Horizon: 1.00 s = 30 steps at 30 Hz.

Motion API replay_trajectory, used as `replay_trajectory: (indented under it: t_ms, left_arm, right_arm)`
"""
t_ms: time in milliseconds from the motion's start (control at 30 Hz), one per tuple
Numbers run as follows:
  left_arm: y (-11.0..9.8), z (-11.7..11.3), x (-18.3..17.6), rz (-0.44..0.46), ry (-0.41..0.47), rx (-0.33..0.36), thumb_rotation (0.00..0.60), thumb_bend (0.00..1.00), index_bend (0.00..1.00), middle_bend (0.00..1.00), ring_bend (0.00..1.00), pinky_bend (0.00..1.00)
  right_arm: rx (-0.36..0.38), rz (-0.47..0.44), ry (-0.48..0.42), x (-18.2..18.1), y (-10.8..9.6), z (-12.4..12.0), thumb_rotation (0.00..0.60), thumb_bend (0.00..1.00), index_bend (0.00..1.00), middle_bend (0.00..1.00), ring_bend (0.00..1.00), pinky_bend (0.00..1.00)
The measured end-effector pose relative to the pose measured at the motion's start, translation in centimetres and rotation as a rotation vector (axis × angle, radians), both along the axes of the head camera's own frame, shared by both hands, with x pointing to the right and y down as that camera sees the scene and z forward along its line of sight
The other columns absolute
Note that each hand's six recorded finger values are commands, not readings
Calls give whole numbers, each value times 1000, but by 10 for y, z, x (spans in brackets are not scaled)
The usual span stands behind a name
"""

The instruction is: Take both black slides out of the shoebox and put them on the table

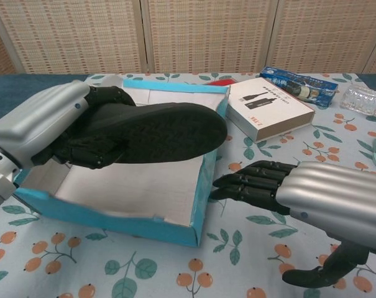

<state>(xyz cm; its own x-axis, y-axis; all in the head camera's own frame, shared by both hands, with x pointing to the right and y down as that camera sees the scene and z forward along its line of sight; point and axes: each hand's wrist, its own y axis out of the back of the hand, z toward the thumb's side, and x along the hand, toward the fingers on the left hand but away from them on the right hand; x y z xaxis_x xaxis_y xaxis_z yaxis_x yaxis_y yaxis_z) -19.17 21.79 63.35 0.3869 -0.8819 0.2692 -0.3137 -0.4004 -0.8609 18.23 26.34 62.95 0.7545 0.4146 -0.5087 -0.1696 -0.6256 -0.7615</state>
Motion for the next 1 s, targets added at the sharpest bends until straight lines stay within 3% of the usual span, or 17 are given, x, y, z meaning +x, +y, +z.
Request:
replay_trajectory:
  t_ms: [167,467,700,833,1000]
  left_arm:
    - [-4,-6,-3,-21,41,-2,600,566,497,382,259,366]
    - [-23,-47,-26,-63,117,109,600,558,494,381,259,351]
    - [-24,-71,-116,-153,-34,225,600,551,488,378,271,327]
    - [-9,-66,-163,-187,-135,243,600,545,478,365,266,311]
    - [14,-50,-225,-231,-268,232,600,520,448,341,237,290]
  right_arm:
    - [9,8,18,4,-2,1,567,147,0,0,0,0]
    - [63,122,-19,35,-17,-29,575,147,0,0,0,0]
    - [148,266,-51,89,-24,-82,590,147,0,0,0,0]
    - [186,351,-67,126,-20,-123,590,148,0,0,0,0]
    - [176,371,-49,145,1,-151,586,147,0,0,0,0]
